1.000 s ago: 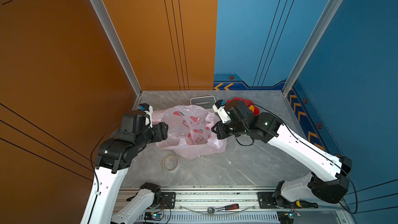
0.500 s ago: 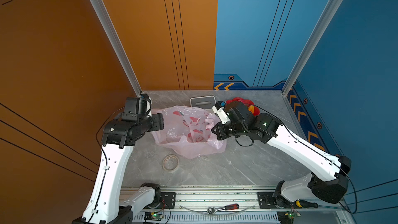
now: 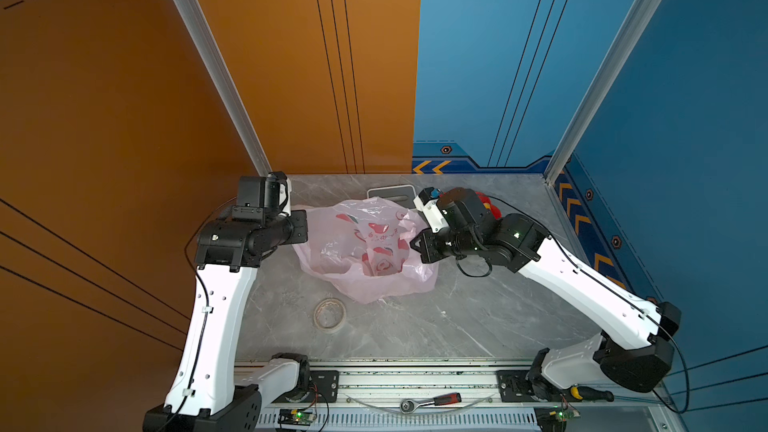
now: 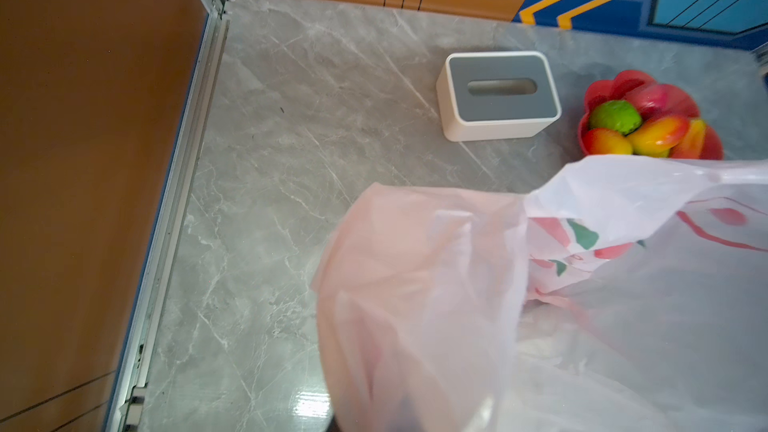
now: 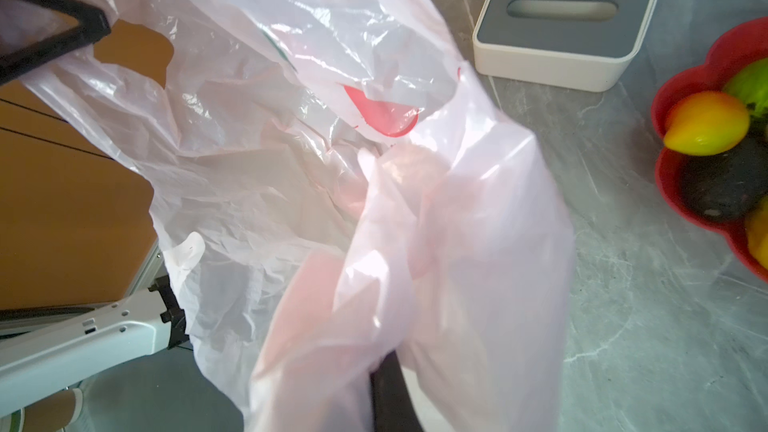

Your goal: Place the fruits into the plastic bag

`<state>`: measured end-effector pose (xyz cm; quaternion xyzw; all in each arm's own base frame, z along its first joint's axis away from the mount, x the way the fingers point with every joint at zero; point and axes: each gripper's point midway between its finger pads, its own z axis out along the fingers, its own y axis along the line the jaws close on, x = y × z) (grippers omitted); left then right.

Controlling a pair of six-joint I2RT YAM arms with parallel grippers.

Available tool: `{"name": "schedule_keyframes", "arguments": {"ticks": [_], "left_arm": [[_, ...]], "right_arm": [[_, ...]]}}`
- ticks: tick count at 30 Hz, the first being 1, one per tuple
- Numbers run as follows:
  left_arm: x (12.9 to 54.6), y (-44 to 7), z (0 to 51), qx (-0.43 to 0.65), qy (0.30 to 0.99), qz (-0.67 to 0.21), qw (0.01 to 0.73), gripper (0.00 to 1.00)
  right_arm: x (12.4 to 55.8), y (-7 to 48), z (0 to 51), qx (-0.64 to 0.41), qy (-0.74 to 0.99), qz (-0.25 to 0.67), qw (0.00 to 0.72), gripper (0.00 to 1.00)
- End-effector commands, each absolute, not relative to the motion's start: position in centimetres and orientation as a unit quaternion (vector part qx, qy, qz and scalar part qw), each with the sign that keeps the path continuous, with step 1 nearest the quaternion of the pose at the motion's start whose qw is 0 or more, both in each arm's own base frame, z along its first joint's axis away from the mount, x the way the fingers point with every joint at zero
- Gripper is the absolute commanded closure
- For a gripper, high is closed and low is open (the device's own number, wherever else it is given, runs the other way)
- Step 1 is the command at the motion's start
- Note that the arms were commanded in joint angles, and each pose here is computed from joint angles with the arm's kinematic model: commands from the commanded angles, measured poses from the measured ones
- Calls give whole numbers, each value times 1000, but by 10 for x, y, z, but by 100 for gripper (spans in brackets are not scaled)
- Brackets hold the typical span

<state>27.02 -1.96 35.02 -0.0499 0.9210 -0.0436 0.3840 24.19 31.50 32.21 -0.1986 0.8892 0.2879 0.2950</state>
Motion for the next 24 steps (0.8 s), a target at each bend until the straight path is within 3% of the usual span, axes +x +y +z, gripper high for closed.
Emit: {"name": "schedule_keyframes", "arguments": {"ticks": [1, 8, 14, 16, 19, 21, 24], "left_arm": [[242, -34, 374, -46, 906, -97, 409, 100], [235, -41, 378, -54, 901, -119, 415, 100], [306, -41, 393, -64, 903, -123, 407, 100], [342, -37, 422, -69, 889, -112, 439, 100], [370, -40, 488, -71, 840, -123, 524, 100], [365, -53, 538, -53, 794, -135, 590, 100], [323, -86, 614, 17, 704, -119, 700, 100]], "right_arm": [[243, 302, 366, -187, 869, 302, 344, 100], [251, 292, 383, -173, 866, 294, 367, 100], [338, 305, 414, -134, 843, 304, 424, 100], [391, 304, 452, -101, 811, 326, 476, 100], [417, 307, 521, -100, 737, 332, 580, 100], [404, 311, 572, -119, 668, 338, 652, 100], [343, 312, 644, -162, 552, 329, 749, 100]]}}
